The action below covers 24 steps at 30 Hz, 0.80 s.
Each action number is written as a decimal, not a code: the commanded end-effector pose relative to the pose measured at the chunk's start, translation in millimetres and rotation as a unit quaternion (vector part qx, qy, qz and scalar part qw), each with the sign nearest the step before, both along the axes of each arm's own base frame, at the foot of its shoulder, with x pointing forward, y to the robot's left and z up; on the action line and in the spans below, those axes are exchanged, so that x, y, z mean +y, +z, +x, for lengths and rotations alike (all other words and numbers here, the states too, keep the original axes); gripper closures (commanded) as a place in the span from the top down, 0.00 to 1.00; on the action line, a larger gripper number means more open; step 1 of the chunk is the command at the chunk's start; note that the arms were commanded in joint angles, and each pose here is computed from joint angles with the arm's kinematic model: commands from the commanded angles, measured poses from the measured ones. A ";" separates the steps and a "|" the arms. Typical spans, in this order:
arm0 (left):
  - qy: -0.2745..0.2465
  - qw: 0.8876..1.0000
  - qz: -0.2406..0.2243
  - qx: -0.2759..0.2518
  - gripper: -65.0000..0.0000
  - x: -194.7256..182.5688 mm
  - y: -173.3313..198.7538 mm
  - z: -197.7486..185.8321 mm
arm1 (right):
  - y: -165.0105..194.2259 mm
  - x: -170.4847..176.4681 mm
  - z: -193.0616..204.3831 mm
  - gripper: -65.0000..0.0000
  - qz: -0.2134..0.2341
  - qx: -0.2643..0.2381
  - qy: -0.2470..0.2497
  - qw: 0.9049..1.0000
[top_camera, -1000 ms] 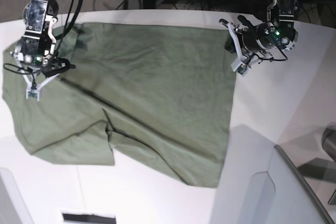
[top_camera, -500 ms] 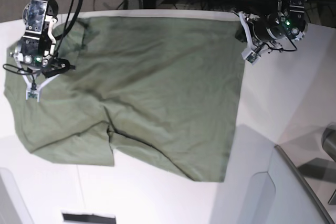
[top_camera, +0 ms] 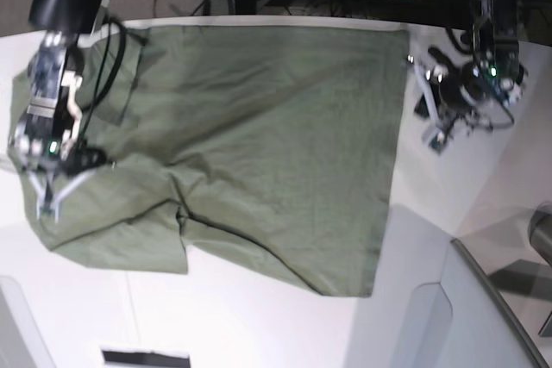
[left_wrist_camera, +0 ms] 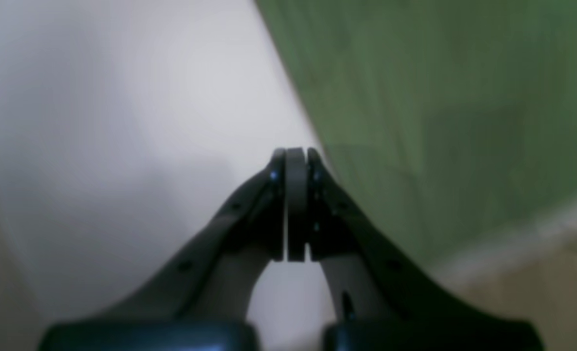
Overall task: Layout the t-shirt on the table in an organized manner, then fold the t-shirt properly
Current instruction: 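Slide both grippers along the shirt toward its sleeves and grasp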
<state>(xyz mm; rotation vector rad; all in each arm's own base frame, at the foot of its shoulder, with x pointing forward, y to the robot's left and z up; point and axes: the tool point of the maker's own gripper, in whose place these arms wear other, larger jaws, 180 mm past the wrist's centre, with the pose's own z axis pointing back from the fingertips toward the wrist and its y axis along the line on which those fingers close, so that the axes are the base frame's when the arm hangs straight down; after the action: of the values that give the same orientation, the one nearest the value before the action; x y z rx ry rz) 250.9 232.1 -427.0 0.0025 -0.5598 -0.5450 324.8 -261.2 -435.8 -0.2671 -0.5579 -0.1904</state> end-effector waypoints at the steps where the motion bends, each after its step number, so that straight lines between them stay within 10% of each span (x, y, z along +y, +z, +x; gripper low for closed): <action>1: 0.003 1.000 -0.006 -0.021 0.00 -0.4 8.3 18.1 | 10.4 -10.6 23.0 0.00 -0.023 -0.008 0.018 1.000; 8: 0.037 0.997 -0.063 -0.001 0.00 -48.5 -18.7 88.3 | -12.7 -26.5 80.9 0.00 -0.019 0.009 0.078 0.997; 24: 0.050 0.996 -0.063 0.036 0.00 -44.5 -46.6 79.0 | -34.8 -52.3 77.4 0.00 -0.016 0.007 0.066 0.998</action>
<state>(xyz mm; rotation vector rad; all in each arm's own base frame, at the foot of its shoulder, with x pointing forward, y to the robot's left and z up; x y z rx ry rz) 321.3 183.2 -480.9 -0.1224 -0.4983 -0.4091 385.5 -299.2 -489.9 -0.2350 -0.5085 -0.0357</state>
